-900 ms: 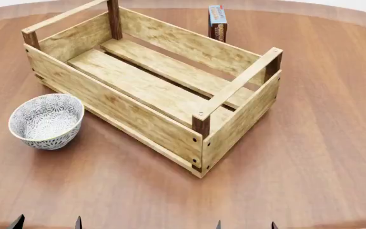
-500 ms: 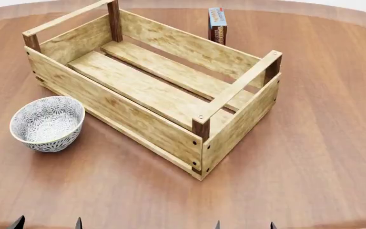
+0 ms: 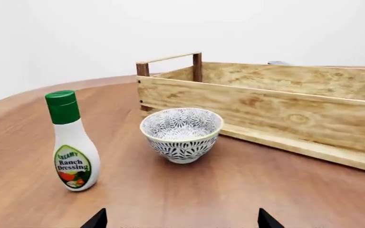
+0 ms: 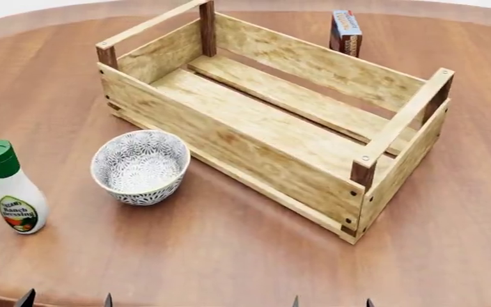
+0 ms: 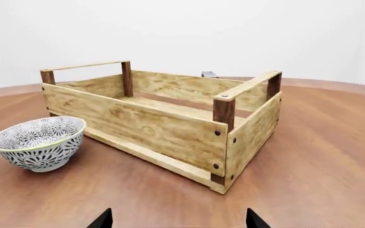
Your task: Pick up the salad dressing and put it in the tray.
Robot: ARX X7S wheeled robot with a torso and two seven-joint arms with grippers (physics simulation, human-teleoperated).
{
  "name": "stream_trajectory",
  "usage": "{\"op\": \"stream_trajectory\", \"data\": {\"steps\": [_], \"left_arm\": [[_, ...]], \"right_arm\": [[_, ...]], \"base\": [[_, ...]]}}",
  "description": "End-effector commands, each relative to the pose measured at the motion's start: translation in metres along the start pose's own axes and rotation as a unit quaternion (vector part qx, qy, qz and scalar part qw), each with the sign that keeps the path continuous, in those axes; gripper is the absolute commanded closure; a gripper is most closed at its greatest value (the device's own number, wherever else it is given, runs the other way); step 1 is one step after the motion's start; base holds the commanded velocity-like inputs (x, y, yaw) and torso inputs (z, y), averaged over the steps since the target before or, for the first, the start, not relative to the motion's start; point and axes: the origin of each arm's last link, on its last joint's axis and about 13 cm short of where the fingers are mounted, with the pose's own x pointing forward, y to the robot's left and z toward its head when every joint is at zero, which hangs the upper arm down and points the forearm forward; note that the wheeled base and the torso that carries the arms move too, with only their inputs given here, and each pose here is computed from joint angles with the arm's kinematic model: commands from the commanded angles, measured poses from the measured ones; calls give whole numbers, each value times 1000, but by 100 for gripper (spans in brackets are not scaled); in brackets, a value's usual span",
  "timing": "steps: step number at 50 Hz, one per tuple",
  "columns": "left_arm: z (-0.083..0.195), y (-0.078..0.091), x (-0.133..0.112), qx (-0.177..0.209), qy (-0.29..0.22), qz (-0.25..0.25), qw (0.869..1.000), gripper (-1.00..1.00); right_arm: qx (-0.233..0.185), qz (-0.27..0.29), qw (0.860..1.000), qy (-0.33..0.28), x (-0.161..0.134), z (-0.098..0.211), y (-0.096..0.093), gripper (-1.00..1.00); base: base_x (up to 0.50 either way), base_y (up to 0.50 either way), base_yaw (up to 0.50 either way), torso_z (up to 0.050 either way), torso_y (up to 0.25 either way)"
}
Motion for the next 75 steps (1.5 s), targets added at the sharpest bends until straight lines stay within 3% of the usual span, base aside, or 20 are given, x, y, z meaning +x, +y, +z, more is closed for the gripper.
{"op": "stream_trajectory", "data": {"steps": [1,8,11,13,15,18,21,25,30,35,67,75], "left_arm": [[-1,-1,0,4,-1,-4,1000,-100],[-3,-1,-2,12,5,-10,1000,-100],[-3,0,1,5,15,3,1000,-100],[2,2,6,9,13,25,1000,-100],[11,3,9,5,17,20,1000,-100],[32,7,14,-1,5,7,1000,-100],[60,10,16,26,-42,-8,999,-100],[93,16,15,5,-75,-5,997,-100],[121,21,9,4,-113,0,994,-100],[139,23,3,2,-138,-7,990,-100],[136,25,8,0,-134,1,991,-100],[134,25,8,1,-133,1,991,-100]], "right_arm": [[1,-1,1000,0,0,0,0,-100],[-5,15,1000,2,-1,0,2,-100],[-9,19,1000,12,0,-2,2,-100],[-32,-3,999,14,4,-1,0,-100],[-49,-17,999,1,8,5,-1,-100],[-18,-3,1000,-1,12,24,-2,-100],[-16,-5,999,-28,18,49,-4,-100],[-7,-15,998,-65,20,79,-7,-100],[-22,-25,991,-128,17,110,-11,-100],[-12,-14,986,-163,11,136,-13,-100],[-2,-36,988,-150,20,140,-19,-100],[33,-34,988,-150,19,139,-20,-100]], "base": [[0,500,0,0,0],[0,343,0,0,0],[0,0,0,0,0],[0,0,0,0,0],[0,0,0,0,0],[102,0,0,0,0],[428,0,0,0,0],[500,0,0,0,0],[500,0,0,0,0],[500,0,0,0,0],[500,0,0,0,0],[296,0,0,0,0]]}}
